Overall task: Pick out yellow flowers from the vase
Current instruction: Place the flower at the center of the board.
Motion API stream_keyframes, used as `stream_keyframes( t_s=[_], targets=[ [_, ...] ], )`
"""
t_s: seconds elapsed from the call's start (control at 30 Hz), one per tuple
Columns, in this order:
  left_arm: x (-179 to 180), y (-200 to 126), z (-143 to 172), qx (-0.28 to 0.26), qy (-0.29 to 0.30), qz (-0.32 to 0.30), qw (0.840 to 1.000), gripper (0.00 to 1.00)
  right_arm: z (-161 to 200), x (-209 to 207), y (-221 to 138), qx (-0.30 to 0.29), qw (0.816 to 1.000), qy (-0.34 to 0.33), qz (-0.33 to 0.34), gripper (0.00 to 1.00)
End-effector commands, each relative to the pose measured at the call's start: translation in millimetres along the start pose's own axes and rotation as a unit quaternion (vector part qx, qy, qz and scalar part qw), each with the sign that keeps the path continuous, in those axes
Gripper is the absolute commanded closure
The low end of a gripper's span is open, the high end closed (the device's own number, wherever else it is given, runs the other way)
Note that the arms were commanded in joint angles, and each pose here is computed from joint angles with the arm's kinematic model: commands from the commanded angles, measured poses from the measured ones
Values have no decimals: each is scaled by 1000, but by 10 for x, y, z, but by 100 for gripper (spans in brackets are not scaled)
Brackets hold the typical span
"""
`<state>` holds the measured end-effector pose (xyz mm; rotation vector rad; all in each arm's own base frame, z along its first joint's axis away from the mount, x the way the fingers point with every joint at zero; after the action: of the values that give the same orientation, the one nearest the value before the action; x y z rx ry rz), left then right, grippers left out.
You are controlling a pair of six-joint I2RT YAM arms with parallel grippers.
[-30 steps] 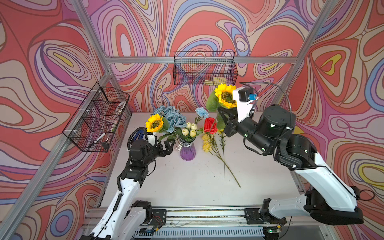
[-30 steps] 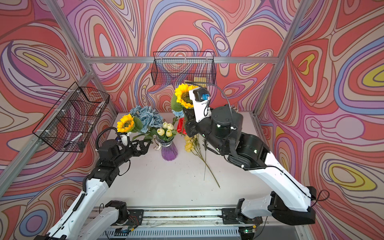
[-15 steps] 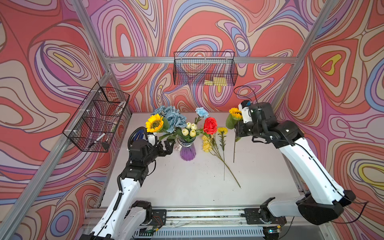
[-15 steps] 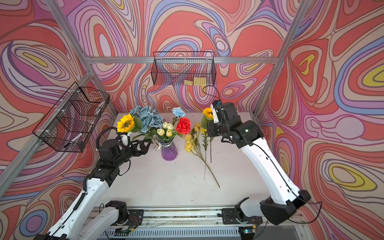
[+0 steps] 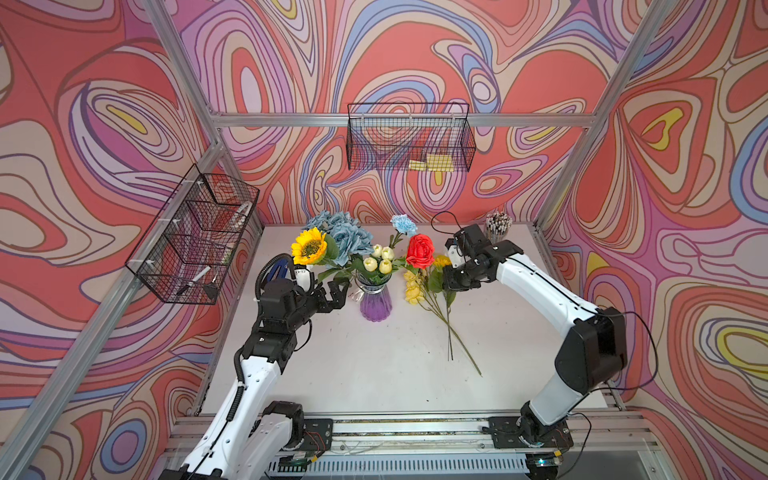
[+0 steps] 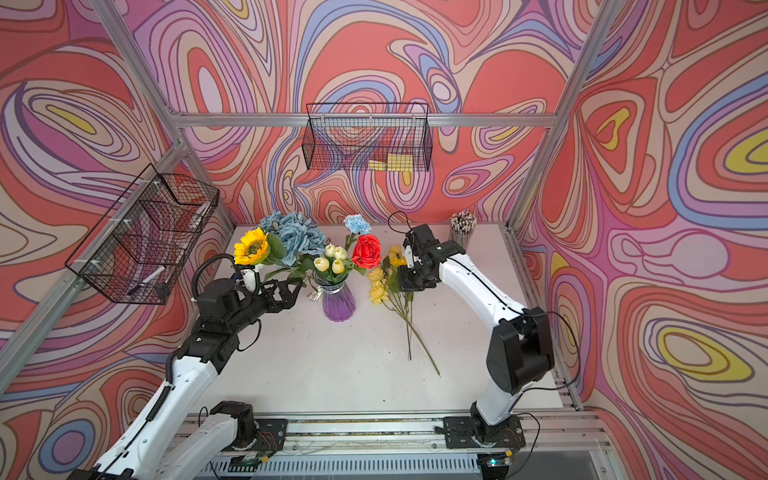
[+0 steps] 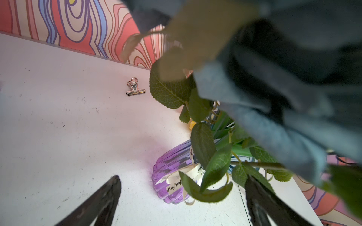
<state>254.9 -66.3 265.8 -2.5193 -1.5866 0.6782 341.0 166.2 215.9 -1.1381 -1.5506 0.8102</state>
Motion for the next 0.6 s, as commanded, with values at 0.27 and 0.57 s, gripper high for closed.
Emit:
stream_keyframes(
  t_s=[0.27,0.57],
  targets=[
    [-10,-20,-65,5,8,-1,1000,1,-376,-37,611,7,1000,-17,17,100],
    [-13,17,-49,11,1,7,1000,1,-444,-118,868,1,1000,-9,21,79]
  ],
)
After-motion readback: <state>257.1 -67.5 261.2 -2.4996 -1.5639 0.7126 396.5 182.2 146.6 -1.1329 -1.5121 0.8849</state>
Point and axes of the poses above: each gripper's point midway between its finger pads, its own y axis out along the fingers, its own x axis along the line the jaws close on, z = x × y, the point moved 7 cm from there along -y, back along the fingers, and after that the axes turned 11 degrees about y, right-handed, at the moved point
